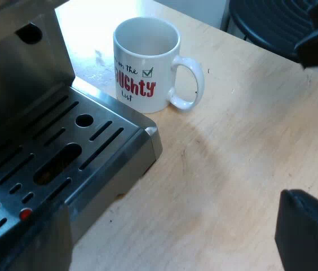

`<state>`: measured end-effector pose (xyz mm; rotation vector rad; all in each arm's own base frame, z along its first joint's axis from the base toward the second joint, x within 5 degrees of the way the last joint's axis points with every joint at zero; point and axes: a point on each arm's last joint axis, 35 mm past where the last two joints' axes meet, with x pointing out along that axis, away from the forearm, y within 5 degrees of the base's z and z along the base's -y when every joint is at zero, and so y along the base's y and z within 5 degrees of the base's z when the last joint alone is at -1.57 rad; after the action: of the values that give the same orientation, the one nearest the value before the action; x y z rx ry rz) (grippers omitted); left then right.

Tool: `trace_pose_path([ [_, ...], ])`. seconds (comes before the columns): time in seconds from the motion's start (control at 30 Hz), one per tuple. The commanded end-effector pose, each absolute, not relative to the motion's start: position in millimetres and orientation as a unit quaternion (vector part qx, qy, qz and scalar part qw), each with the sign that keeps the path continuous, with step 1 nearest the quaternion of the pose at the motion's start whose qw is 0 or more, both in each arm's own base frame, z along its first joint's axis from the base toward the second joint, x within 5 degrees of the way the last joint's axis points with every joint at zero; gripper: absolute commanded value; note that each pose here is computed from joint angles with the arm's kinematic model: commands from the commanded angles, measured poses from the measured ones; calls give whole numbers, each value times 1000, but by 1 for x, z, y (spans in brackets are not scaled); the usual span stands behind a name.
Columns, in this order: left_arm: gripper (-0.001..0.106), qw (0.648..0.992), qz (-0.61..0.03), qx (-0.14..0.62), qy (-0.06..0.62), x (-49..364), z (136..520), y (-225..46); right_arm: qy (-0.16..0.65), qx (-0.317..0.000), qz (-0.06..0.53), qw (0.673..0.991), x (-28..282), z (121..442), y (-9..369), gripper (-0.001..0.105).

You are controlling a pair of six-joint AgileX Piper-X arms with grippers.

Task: Place mug into machine

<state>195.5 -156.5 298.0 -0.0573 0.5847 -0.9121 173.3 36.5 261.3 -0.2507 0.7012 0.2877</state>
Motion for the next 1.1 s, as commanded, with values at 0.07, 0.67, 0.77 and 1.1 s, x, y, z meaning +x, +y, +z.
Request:
trace_pose_path([
  [0.07, 77, 859, -439, -33, 263, 196, 305, -158, 313, -121, 136, 932, 176, 251, 37, 78],
  [0.67, 77, 859, -440, -34, 259, 196, 306, -158, 175, -115, 118, 971, 163, 180, 34, 78],
  [0.77, 77, 860, -441, -35, 254, 197, 307, -159, 172, -118, 100, 973, 161, 175, 32, 78],
  [1.1, 77, 863, -443, -37, 240, 198, 310, -160, 159, -121, 73, 977, 164, 176, 31, 78],
])
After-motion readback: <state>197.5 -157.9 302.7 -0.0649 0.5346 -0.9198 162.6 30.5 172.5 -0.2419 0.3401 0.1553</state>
